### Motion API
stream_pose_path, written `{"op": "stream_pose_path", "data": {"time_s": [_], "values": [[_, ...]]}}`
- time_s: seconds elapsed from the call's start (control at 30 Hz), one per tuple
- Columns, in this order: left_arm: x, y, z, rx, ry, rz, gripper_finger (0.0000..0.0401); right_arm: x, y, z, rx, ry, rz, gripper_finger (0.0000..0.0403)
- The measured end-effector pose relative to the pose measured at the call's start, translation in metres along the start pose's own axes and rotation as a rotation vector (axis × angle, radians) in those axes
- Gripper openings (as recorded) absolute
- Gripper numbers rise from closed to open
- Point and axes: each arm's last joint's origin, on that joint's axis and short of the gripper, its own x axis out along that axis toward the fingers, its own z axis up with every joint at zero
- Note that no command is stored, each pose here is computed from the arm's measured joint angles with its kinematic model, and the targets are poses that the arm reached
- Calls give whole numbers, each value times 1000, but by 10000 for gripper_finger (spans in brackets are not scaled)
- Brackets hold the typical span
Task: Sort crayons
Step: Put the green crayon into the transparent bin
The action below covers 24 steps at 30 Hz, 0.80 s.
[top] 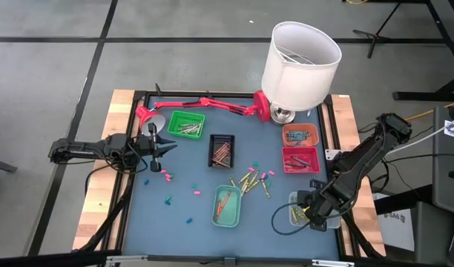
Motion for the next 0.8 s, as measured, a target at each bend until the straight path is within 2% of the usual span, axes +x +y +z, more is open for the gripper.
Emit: {"op": "stream_pose_path", "data": {"time_s": [0.2,0.3,0.6,0.7,0.8], "values": [[0,0,0,0,0,0,53,-6,5,11,-80,2,98,111],[0,0,0,0,-1,0,53,-17,8,22,-113,-54,120,111],[0,0,0,0,0,0,53,-34,5,63,-282,-439,30,111],[0,0,0,0,-1,0,53,-34,1,77,-296,-513,-17,111],[0,0,0,0,-1,0,53,-29,-4,92,-250,-544,-31,111]]}}
